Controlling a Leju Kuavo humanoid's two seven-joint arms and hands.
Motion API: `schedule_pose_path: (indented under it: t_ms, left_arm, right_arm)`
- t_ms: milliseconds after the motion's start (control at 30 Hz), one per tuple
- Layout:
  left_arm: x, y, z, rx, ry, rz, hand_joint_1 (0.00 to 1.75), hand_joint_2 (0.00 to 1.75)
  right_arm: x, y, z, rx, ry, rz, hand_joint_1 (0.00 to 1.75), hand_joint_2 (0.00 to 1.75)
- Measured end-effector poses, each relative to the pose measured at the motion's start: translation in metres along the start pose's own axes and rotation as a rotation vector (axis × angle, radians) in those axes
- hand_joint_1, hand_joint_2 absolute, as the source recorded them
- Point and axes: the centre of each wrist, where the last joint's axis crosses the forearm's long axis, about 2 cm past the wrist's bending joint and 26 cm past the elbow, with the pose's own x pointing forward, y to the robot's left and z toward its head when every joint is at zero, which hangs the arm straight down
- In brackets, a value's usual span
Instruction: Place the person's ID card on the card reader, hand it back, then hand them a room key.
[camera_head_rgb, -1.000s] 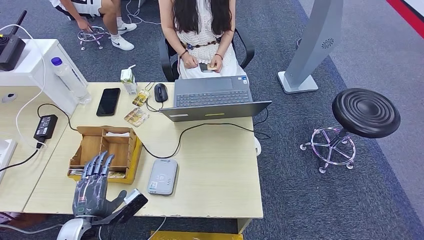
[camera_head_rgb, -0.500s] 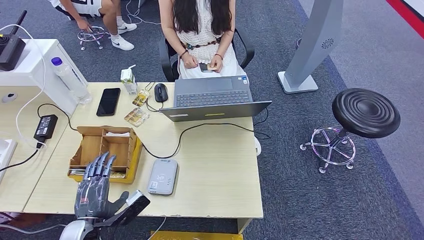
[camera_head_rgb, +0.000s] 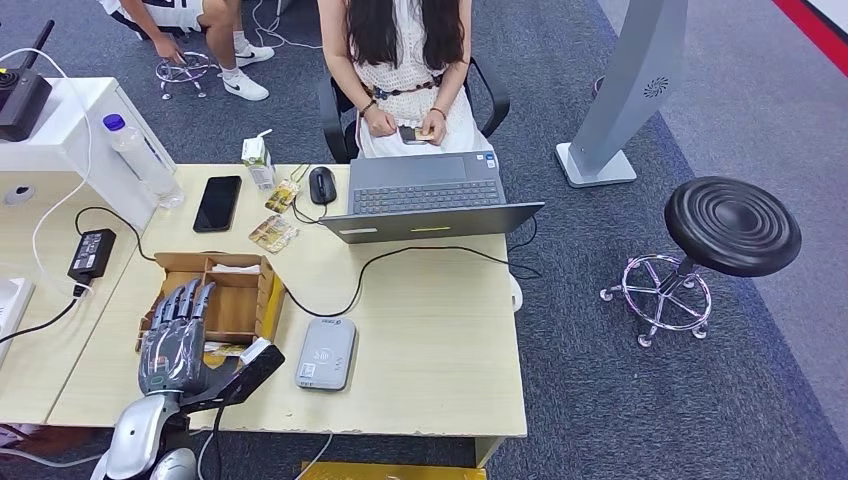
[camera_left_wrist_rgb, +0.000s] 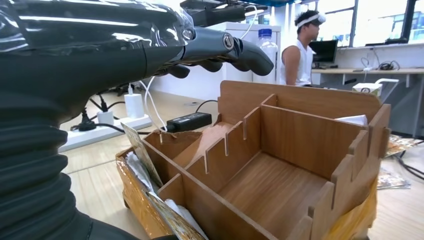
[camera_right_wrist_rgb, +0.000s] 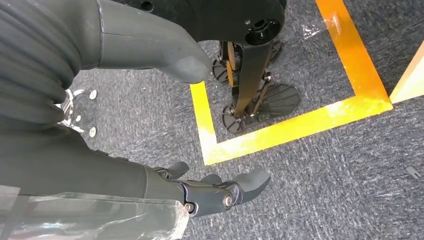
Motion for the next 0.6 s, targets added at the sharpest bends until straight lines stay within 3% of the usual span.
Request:
schedule_pose_path:
  t_ms: [600]
  left_arm:
    - [0.0022,-0.002,-0.0049,-0.004,-0.005,-0.003,0.0,1.75]
  right_arm:
    - [0.0,0.0001,0.0,0.003,-0.001,0.006,0.0,1.75]
